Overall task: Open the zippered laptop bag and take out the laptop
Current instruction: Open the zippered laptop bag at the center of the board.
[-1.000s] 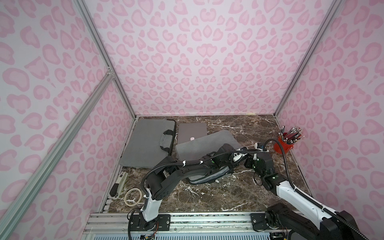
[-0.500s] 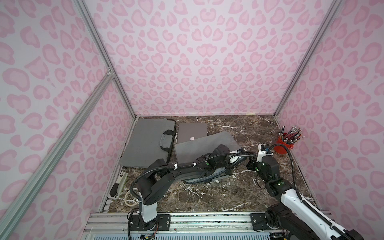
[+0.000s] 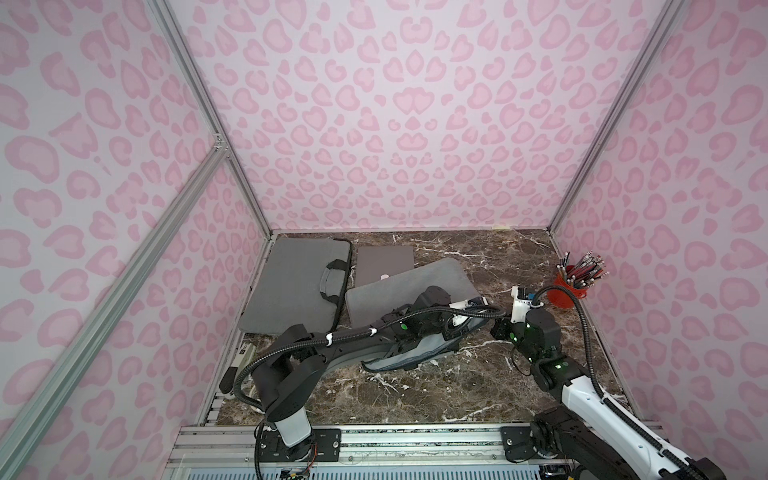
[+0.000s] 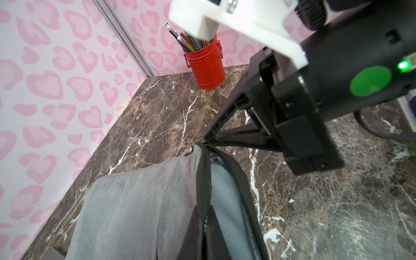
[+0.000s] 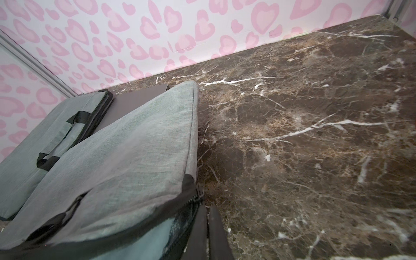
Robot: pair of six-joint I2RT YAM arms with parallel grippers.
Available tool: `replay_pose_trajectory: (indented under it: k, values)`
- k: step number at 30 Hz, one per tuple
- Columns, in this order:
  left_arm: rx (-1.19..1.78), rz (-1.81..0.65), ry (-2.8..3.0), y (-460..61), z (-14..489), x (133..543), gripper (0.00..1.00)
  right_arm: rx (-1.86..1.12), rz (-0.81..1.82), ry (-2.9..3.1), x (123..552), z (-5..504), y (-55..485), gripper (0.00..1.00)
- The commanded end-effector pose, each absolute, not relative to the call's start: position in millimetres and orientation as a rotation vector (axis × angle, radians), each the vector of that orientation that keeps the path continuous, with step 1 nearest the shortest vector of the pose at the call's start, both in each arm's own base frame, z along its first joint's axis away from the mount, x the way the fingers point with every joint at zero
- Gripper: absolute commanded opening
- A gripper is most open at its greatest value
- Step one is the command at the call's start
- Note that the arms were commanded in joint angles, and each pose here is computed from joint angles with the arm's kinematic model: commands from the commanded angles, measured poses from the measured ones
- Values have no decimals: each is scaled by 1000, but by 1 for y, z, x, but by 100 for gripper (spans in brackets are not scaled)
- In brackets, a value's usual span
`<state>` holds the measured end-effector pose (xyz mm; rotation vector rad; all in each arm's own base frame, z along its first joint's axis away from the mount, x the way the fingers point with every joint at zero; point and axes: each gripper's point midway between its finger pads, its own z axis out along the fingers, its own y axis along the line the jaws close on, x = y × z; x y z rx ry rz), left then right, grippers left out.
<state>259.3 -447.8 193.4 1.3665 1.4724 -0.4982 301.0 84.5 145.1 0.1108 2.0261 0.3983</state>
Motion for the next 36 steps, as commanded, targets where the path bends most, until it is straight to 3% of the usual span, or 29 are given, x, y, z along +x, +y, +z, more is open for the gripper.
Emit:
replay_pose_trajectory:
  k: [1, 16, 26, 29, 32, 36]
  values:
    - [1401, -622, 1334, -457, 224, 236, 1, 211, 229, 2011, 308, 141, 55, 0]
    - [1438, -688, 1268, -452, 239, 220, 1, 319, 145, 2065, 326, 124, 31, 0]
    - [1247, -528, 1499, -477, 240, 297, 1, 391, 122, 2113, 338, 116, 23, 0]
    - [1220, -514, 1549, -495, 238, 318, 1, 438, 102, 2124, 340, 117, 15, 11]
    - [1163, -507, 1631, -507, 233, 342, 1, 483, 73, 2131, 339, 118, 6, 32]
    - [1088, -503, 1765, -513, 221, 373, 1, 554, 21, 2156, 333, 114, -9, 43]
